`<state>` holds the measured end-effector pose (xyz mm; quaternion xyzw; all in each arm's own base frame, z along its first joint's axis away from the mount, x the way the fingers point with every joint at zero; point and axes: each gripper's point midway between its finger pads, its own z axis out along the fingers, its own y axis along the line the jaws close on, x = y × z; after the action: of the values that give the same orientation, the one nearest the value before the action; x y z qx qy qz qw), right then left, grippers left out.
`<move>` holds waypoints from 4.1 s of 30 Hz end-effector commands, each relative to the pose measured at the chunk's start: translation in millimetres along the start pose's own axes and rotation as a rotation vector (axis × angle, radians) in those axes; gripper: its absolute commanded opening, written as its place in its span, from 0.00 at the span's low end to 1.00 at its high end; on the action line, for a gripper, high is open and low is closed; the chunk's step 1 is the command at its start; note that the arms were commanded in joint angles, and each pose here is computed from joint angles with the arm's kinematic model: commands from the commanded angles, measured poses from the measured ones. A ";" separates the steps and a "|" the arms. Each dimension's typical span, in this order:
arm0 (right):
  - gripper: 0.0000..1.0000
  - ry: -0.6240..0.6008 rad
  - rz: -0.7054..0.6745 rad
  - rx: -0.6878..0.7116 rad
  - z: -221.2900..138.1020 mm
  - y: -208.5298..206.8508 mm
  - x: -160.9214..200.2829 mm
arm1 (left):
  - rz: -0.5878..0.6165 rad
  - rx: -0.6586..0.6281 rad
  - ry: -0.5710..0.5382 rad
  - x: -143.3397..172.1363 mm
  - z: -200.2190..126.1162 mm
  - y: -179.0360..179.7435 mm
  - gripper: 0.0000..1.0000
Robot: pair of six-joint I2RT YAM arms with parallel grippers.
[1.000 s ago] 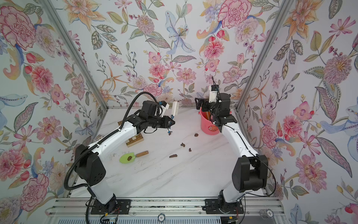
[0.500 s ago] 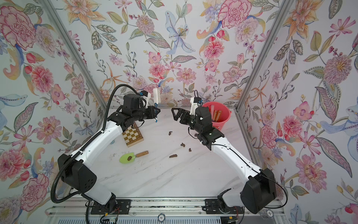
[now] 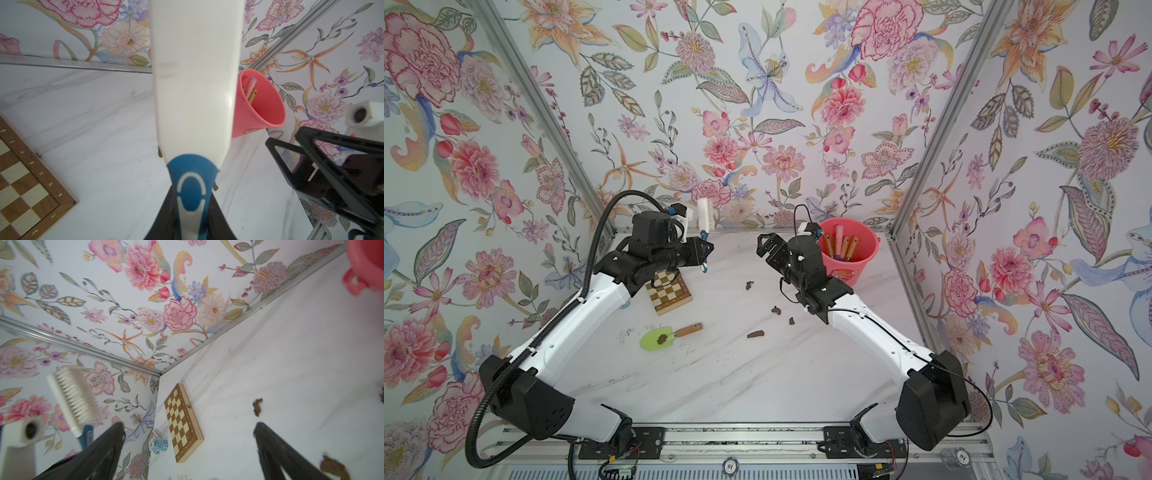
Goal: Brush the soil off the hand trowel and place it into the bucket
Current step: Pick up the hand trowel from the center of the board.
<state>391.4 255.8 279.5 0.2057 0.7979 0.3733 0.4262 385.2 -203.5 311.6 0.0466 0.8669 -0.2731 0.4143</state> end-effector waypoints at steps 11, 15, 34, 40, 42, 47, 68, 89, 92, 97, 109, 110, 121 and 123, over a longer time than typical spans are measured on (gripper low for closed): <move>0.89 0.175 0.209 0.310 44.6 -37.6 174.4 | 0.065 -0.325 0.029 67.1 -79.5 79.9 0.00; 0.81 0.200 0.207 0.305 57.2 -21.5 217.3 | 0.069 -0.316 0.006 79.1 -91.6 81.7 0.00; 0.65 0.217 0.274 0.446 77.6 -31.0 296.1 | 0.084 -0.420 -0.133 90.3 -140.7 100.4 0.00; 0.62 0.233 0.286 0.448 85.9 -30.9 305.1 | 0.074 -0.469 -0.159 91.9 -149.3 108.9 0.00; 0.61 0.240 0.292 0.447 89.5 -30.4 307.9 | 0.072 -0.479 -0.162 92.9 -151.4 110.6 0.00; 0.58 0.237 0.308 0.453 93.3 -32.0 311.0 | 0.071 -0.485 -0.170 95.6 -157.5 111.6 0.00; 0.44 0.266 0.378 0.484 106.8 -45.8 332.6 | 0.091 -0.501 -0.187 88.7 -163.6 110.9 0.00; 0.22 0.177 0.279 0.436 96.7 -54.8 283.3 | 0.155 -0.468 -0.170 77.5 -153.8 102.3 0.00; 0.22 0.156 0.174 0.393 89.1 -52.4 253.3 | 0.170 -0.431 -0.151 76.6 -144.2 96.9 0.00; 0.22 0.156 0.036 0.267 73.5 -50.2 205.1 | 0.211 -0.308 -0.107 76.4 -118.6 78.7 0.00; 0.21 0.275 -0.352 0.086 36.9 -42.7 82.0 | 0.499 -0.111 0.120 122.9 -71.2 26.5 0.00; 0.20 0.277 -0.364 0.071 35.1 -43.0 70.3 | 0.538 -0.122 0.135 128.9 -68.5 23.6 0.00; 0.21 0.344 -0.445 -0.087 20.8 -42.4 -30.3 | 0.862 -0.180 0.183 165.8 -16.1 -18.1 0.00; 0.21 0.379 -0.465 -0.114 20.2 -38.3 -33.3 | 0.917 -0.190 0.188 166.1 -3.7 -26.8 0.00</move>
<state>438.8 200.8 253.4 -0.0006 0.8682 0.3118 0.3860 247.0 -236.6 186.3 0.3981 0.8363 -0.0241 0.3763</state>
